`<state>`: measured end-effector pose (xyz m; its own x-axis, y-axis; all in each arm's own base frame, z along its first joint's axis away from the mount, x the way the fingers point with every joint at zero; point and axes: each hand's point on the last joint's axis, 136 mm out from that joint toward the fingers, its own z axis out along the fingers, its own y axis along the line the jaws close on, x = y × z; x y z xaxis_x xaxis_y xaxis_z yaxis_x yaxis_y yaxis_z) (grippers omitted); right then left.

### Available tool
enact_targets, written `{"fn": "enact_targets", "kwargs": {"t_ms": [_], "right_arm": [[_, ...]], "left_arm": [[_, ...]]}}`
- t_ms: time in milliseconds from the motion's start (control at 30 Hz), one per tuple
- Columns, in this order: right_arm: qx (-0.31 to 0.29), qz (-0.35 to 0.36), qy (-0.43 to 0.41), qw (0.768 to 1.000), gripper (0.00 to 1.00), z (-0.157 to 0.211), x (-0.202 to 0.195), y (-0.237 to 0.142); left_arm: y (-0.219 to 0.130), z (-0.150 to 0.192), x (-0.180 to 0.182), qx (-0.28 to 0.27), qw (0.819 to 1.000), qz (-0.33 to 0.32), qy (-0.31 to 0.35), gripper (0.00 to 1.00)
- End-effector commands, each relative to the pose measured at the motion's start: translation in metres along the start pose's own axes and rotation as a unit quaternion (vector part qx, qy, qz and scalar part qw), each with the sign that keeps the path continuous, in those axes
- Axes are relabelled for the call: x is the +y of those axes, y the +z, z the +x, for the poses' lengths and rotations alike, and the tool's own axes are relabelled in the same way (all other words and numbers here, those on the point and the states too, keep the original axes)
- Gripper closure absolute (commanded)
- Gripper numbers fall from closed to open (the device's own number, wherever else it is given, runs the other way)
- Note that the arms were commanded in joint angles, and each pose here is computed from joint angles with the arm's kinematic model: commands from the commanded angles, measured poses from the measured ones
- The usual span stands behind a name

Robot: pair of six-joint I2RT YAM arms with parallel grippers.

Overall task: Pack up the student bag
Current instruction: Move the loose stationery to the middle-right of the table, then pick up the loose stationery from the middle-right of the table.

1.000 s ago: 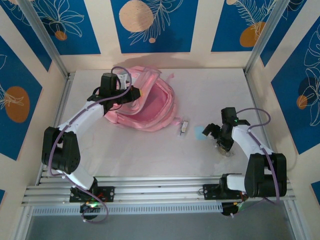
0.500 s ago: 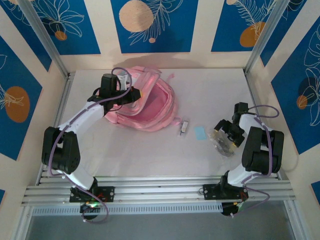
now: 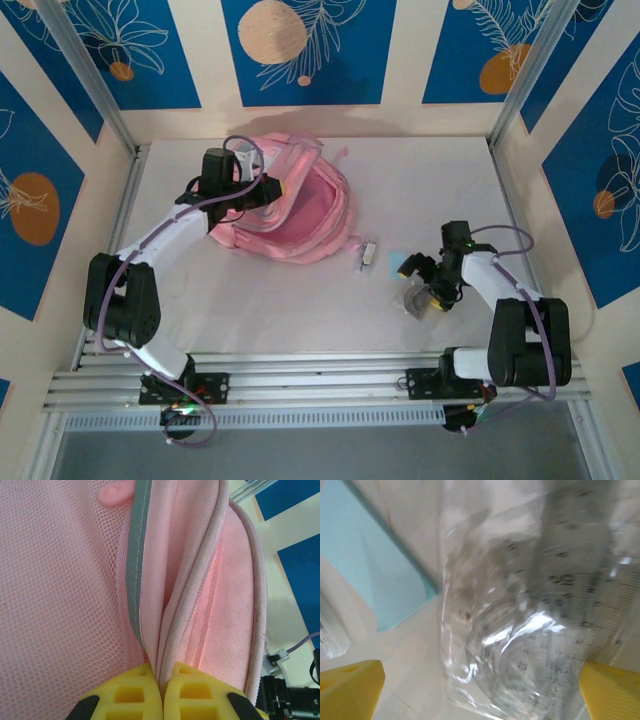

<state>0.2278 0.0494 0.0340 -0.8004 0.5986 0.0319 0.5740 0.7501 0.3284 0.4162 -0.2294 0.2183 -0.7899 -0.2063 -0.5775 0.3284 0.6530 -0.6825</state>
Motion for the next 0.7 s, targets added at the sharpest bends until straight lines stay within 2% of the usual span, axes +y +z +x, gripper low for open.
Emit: {"fn": "enact_targets", "kwargs": {"t_ms": [0, 100, 200, 500, 667], "right_arm": [[-0.004, 0.057, -0.008, 0.998, 0.0, 0.001, -0.011, -0.004], [-0.031, 0.126, -0.031, 0.991, 0.0, -0.008, -0.025, -0.015], [-0.029, 0.147, -0.036, 0.988, 0.01, -0.007, -0.028, -0.014], [-0.003, 0.134, -0.036, 0.99, 0.01, 0.001, -0.003, 0.021], [-0.007, 0.157, -0.048, 0.986, 0.1, 0.003, -0.003, 0.025]], "left_arm": [[-0.012, -0.009, -0.038, -0.015, 0.997, 0.065, 0.028, 1.0], [-0.014, -0.008, -0.037, -0.014, 0.998, 0.06, 0.031, 1.0], [-0.016, -0.008, -0.037, -0.017, 0.998, 0.057, 0.031, 1.0], [-0.014, -0.006, -0.035, -0.016, 0.998, 0.059, 0.026, 1.0], [-0.015, -0.004, -0.032, -0.015, 0.998, 0.051, 0.032, 1.0]]}}
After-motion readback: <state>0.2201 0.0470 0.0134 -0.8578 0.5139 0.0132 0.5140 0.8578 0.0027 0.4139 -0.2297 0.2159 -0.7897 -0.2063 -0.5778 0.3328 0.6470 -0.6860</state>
